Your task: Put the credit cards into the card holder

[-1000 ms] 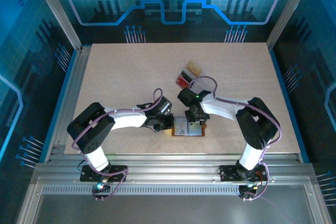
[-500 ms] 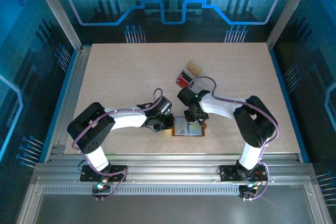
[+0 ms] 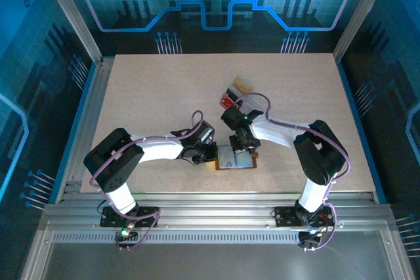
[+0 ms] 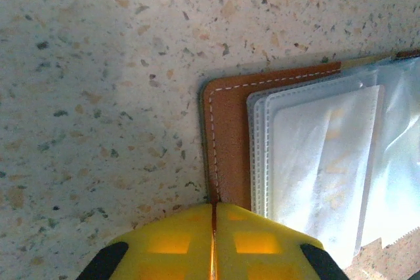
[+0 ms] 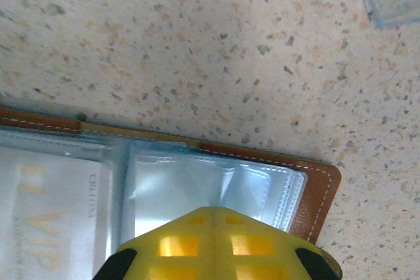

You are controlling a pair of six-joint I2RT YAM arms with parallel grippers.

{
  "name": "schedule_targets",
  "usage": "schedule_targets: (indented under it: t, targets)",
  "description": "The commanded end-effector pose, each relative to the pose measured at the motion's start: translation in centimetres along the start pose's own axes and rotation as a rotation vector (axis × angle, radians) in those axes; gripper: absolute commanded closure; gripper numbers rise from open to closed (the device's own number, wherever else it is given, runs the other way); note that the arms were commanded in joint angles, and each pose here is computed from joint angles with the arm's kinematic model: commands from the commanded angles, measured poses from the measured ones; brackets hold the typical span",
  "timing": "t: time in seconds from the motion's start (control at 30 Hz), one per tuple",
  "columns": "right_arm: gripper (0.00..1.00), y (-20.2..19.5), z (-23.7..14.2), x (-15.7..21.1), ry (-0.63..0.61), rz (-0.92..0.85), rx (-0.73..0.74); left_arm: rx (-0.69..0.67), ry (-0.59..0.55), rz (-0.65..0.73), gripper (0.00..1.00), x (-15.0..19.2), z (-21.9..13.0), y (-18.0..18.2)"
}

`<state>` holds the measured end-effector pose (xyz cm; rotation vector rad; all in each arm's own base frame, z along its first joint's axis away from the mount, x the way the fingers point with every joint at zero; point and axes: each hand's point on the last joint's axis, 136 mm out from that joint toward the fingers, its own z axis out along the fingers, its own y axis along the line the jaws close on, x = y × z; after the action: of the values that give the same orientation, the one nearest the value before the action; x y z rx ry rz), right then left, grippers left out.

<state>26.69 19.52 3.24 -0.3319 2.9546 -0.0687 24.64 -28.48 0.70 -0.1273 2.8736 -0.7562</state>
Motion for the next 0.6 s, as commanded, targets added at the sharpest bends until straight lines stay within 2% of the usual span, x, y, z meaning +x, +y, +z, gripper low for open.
schedule_targets:
  t: [0.0,0.23,0.57]
  targets:
    - [1.00,0.5,-2.0,-0.7,-0.039,-0.041,0.024,-0.177,0.206,-0.023,0.92,6.3,3.3,6.1]
    - [1.00,2.4,-2.4,-0.6,-0.014,-0.099,0.067,-0.158,0.208,-0.019,0.92,6.4,3.6,5.3]
    - [0.99,6.8,-1.8,-0.7,0.022,-0.022,-0.185,-0.103,0.211,-0.046,0.92,6.9,4.3,4.3]
